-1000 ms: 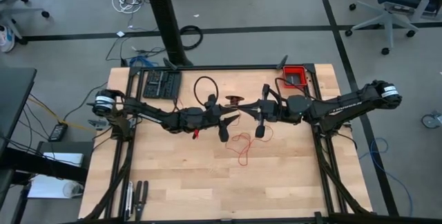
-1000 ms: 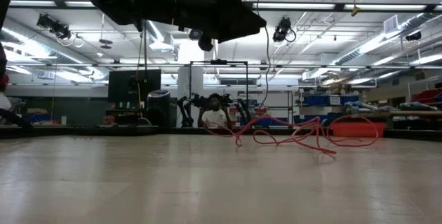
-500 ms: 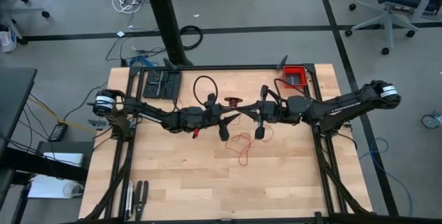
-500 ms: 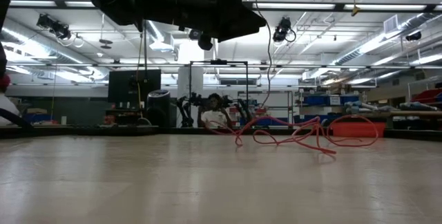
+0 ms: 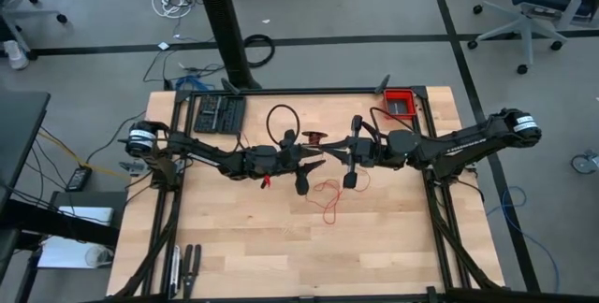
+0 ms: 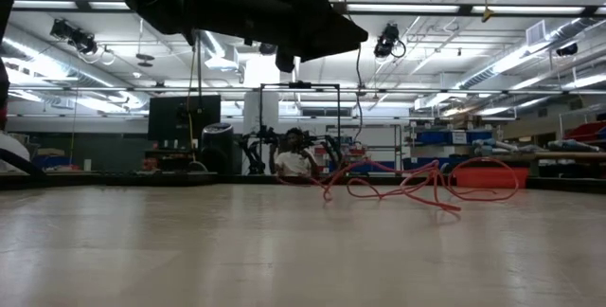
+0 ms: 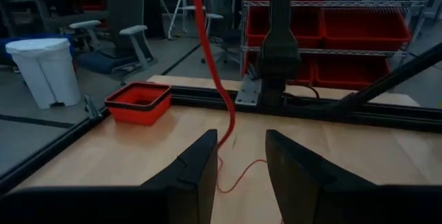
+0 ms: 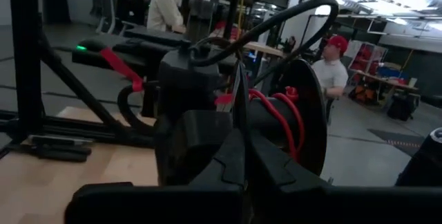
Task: Coil cords
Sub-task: Coil the red wire on the black spool
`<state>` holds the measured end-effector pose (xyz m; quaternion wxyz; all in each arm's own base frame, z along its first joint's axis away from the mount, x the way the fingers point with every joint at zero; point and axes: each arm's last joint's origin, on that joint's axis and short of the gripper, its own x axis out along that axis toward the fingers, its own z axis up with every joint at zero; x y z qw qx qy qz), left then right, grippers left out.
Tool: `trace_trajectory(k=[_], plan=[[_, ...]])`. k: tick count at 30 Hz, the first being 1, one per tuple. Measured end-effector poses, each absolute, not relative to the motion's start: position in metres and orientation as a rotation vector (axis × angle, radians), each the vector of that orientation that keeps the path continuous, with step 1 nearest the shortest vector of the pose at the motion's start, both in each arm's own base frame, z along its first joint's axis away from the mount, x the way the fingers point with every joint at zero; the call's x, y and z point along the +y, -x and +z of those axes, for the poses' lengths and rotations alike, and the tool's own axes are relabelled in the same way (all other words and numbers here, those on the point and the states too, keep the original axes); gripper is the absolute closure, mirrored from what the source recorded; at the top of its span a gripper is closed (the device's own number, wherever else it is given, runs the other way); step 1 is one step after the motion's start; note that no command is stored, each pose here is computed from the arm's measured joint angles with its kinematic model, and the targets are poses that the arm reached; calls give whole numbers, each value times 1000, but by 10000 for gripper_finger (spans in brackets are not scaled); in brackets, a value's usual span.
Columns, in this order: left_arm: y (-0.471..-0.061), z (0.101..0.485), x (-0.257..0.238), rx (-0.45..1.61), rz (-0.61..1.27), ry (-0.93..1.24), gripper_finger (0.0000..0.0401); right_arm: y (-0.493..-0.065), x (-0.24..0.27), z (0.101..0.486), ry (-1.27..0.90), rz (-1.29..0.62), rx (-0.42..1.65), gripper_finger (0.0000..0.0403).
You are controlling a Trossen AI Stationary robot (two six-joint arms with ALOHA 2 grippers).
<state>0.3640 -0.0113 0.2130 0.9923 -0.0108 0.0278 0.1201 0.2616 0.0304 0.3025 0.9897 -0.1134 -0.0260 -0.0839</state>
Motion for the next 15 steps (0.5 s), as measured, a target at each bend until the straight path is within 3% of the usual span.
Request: trace_trajectory(k=[6,15], plan=[[-364,217,-11,16,240,33,292,-265,31,298,227,-158,-36,402],[-364,216,-11,23,248,54,393,-269,32,293,222,-150,-19,402]])
